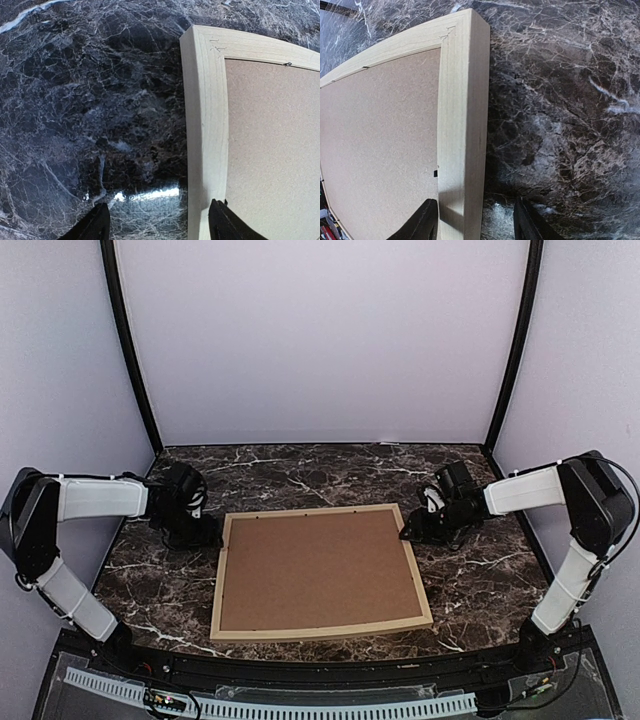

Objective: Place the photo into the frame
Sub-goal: Press the fastener onto the backboard.

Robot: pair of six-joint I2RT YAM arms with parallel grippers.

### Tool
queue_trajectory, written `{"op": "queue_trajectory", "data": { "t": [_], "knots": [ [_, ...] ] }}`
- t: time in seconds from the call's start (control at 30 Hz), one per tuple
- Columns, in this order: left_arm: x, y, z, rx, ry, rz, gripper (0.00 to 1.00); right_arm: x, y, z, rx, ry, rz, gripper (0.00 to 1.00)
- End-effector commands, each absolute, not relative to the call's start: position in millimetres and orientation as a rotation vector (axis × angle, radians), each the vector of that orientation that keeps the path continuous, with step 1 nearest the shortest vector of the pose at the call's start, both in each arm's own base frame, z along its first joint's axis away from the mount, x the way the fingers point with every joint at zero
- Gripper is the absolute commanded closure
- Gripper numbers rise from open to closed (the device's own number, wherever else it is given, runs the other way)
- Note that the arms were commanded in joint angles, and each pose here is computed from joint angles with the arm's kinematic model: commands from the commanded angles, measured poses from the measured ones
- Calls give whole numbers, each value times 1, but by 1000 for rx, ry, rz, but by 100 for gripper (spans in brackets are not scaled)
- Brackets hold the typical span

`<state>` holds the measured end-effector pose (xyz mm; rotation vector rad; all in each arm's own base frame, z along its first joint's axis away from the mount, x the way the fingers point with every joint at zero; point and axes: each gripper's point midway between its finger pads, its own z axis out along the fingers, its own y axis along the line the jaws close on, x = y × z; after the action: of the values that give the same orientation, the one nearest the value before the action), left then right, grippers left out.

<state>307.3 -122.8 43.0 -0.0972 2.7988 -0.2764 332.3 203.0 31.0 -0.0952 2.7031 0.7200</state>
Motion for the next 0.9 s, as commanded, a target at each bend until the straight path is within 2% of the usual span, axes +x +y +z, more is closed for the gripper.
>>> {"op": "queue_trajectory", "data": {
  "t": [0.0,0.5,0.87],
  "knots": [
    [306,-123,39,-82,2821,-281,30,328,204,19,-103,2734,715,48],
    [301,-135,22,-58,2857,-351,31,326,205,18,-96,2737,728,48],
    [297,-143,17,-36,2873,-342,31,322,203,14,-91,2750,712,57]
  ]
}}
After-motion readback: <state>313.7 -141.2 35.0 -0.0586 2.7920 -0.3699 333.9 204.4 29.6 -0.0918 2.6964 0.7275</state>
